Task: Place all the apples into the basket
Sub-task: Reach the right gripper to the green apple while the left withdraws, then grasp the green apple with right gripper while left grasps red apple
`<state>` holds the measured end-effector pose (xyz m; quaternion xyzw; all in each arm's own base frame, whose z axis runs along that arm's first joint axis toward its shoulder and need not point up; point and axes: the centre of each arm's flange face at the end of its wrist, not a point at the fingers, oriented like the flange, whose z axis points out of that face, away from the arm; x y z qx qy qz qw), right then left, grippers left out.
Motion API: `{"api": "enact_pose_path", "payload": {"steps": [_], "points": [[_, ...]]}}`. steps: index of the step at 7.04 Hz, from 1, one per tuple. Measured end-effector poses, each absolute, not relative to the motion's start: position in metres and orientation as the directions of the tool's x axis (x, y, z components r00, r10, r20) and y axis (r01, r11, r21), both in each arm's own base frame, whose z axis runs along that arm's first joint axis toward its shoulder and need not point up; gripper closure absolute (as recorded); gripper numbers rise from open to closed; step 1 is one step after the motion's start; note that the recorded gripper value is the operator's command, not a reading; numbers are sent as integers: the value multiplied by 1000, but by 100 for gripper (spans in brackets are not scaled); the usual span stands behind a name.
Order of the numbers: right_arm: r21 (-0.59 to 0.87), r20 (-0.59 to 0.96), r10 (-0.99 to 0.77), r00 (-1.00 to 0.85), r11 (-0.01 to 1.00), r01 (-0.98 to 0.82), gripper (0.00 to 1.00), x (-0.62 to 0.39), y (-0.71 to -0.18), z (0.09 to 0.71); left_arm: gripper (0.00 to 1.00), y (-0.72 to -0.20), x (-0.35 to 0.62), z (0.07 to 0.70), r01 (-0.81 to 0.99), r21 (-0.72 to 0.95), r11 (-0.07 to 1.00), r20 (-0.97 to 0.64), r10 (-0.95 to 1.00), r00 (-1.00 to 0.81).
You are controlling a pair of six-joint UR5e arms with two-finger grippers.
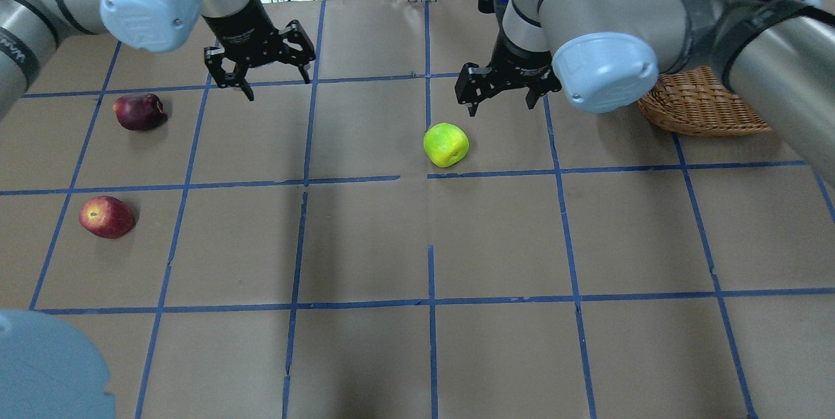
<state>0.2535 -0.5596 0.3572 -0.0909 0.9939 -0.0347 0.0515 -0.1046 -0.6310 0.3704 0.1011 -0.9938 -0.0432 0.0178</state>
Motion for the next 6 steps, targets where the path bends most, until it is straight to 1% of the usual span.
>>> {"api": "enact_pose_path", "payload": {"steps": [2,3,4,6], "points": [[-103,-97,-228,-969,971,-218,0,279,-577,314,0,-627,-14,369,-27,140,990,-106,-12,-994],[-112,-103,-232,-967,969,-220,0,284,-586,293,0,-624,31,366,45,176,983,-127,68,-989],[-119,-116,-234,-965,968,-220,0,288,-592,279,0,-620,74,363,107,200,974,-116,132,-984],[-104,-139,-243,-960,968,-230,0,294,-597,254,0,-605,155,343,170,222,960,-76,191,-979]]}}
